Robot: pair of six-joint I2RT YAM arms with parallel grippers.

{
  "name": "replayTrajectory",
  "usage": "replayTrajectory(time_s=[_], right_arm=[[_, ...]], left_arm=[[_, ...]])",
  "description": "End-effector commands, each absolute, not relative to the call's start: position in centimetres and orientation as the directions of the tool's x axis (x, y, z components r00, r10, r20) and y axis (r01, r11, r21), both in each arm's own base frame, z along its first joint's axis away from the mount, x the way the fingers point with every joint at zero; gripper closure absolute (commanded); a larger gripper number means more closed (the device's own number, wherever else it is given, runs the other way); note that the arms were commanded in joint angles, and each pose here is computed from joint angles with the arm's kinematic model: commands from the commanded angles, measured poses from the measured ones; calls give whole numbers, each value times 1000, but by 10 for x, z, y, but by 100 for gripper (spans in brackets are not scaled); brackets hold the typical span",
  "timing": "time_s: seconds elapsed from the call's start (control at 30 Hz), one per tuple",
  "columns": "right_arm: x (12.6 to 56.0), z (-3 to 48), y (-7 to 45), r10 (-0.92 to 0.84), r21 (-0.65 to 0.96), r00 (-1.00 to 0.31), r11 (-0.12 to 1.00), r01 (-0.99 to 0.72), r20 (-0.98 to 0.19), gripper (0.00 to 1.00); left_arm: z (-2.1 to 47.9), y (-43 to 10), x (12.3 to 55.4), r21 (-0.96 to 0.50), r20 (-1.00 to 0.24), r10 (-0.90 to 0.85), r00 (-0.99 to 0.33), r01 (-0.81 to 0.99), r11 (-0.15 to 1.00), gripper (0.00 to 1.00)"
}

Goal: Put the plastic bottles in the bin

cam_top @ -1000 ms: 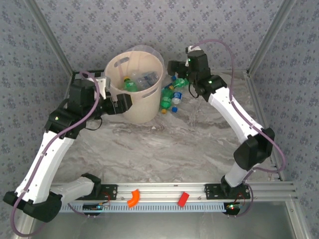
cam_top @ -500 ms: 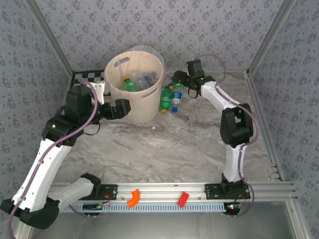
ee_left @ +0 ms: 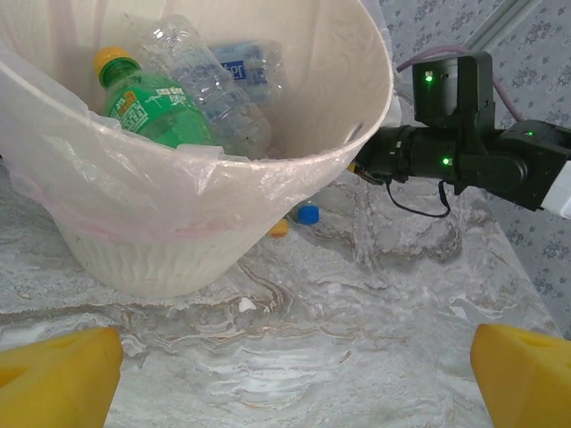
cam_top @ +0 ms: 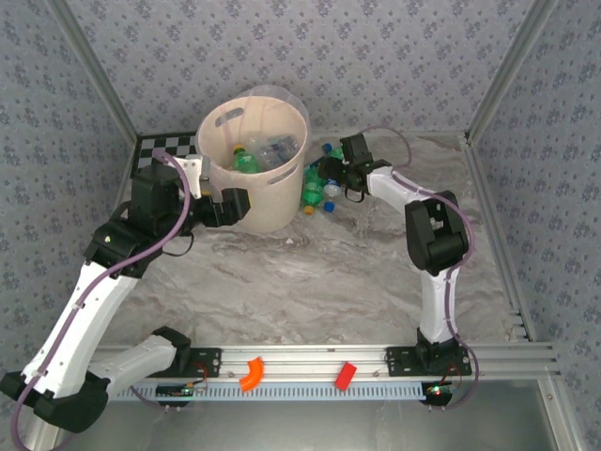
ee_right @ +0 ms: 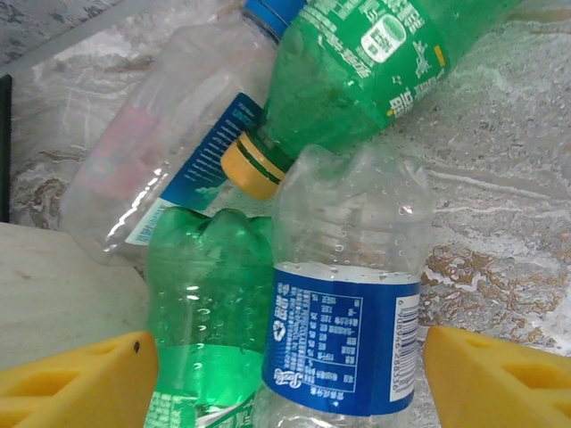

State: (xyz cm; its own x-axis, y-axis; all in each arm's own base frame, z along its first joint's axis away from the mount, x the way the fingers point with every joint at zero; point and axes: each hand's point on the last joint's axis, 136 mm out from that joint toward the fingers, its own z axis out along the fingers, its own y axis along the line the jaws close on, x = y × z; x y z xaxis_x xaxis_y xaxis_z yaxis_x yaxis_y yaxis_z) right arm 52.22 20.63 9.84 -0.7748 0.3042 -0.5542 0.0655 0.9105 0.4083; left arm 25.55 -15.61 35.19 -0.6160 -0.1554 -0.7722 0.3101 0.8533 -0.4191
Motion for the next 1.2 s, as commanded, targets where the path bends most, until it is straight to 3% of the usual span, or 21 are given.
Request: replayTrajectory(time_s=[0.0, 0.7, 0.9, 1.17], right_arm=[[522, 78, 200, 322, 389, -785, 914, 112, -530, 21], [512, 25, 187, 335, 350, -837, 918, 187, -432, 37], [509, 49, 179, 346, 350, -803, 918, 185, -485, 43], [492, 129, 162, 320, 342, -707, 932, 116, -631, 44]], left_arm=[[365, -155, 255, -410, -800, -164, -577, 327, 851, 0], [365, -150, 251, -403, -800, -164, -577, 314, 859, 0], [367, -148, 250, -400, -802, -167, -573, 309, 863, 0], [366, -131, 260, -360, -832, -194, -520, 239, 902, 0]])
